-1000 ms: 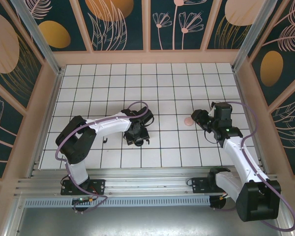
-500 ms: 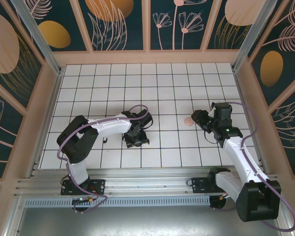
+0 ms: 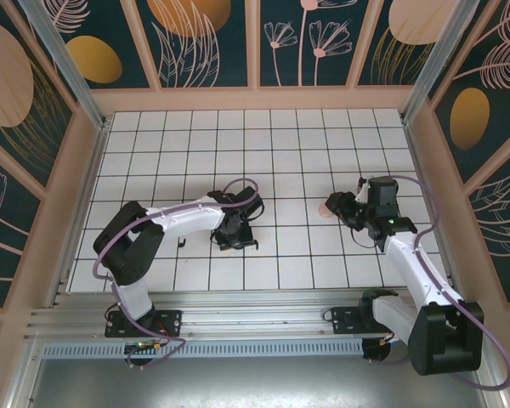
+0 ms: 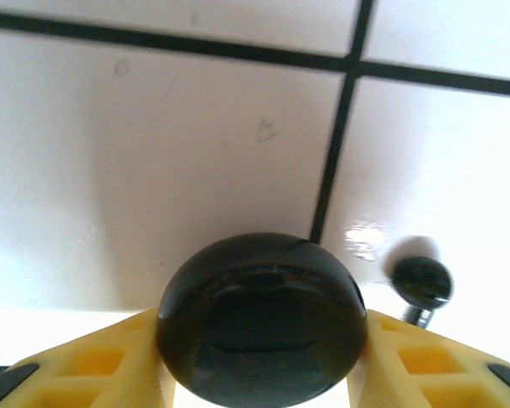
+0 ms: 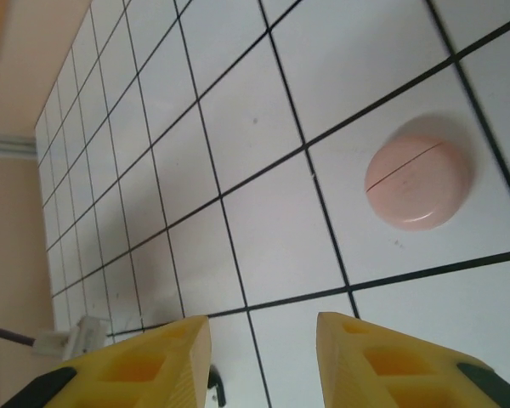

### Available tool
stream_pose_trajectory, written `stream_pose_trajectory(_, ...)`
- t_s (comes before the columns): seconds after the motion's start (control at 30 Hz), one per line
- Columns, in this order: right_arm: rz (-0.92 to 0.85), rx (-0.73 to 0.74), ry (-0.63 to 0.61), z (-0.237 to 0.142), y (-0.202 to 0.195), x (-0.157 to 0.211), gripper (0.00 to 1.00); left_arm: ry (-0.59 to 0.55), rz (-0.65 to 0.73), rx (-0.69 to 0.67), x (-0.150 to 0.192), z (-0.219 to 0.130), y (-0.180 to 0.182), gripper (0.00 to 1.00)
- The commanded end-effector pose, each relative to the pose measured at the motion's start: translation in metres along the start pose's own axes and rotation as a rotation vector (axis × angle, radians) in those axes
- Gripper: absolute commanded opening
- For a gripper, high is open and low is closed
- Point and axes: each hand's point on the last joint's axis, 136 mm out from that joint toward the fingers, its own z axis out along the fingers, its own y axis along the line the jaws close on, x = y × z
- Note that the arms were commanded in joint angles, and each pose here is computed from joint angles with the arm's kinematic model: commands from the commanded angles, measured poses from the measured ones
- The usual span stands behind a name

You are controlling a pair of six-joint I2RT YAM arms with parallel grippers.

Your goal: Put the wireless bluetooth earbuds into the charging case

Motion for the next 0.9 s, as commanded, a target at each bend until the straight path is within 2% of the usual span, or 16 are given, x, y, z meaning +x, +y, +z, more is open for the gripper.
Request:
stream_pose_trajectory(0.0,-0.118,-0.114,0.087,-0.002,0.030,0.006,0.39,-0.165,0.154,0.095,-0.023,-0.036,-0.013,0.36)
stream_pose_trajectory(0.2,-0.144,-0.243,0.222,0.001,0.051,0.021,0.38,-0.431,0.449,0.227,-0.040,-0.084,-0.026,0.32)
stream_pose_trajectory(0.37,-0.175,-0.358,0.286,-0.002,0.069,0.032,0.36,-0.623,0.779,0.364,-0.030,-0.115,-0.041,0.32)
stream_pose_trajectory(0.5,-0.224,-0.442,0.316,-0.010,0.089,0.040,0.36,-0.694,1.019,0.373,-0.022,-0.123,-0.050,0.32)
stream_pose_trajectory(0.57,-0.248,-0.479,0.321,-0.013,0.100,0.043,0.36,-0.705,1.095,0.356,-0.023,-0.123,-0.054,0.32)
stream_pose_trajectory(0.7,-0.326,-0.520,0.317,-0.019,0.118,0.051,0.36,-0.690,1.220,0.353,-0.019,-0.121,-0.062,0.31)
stream_pose_trajectory(0.87,-0.375,-0.575,0.386,-0.017,0.134,0.077,0.36,-0.709,1.325,0.401,-0.010,-0.122,-0.069,0.31)
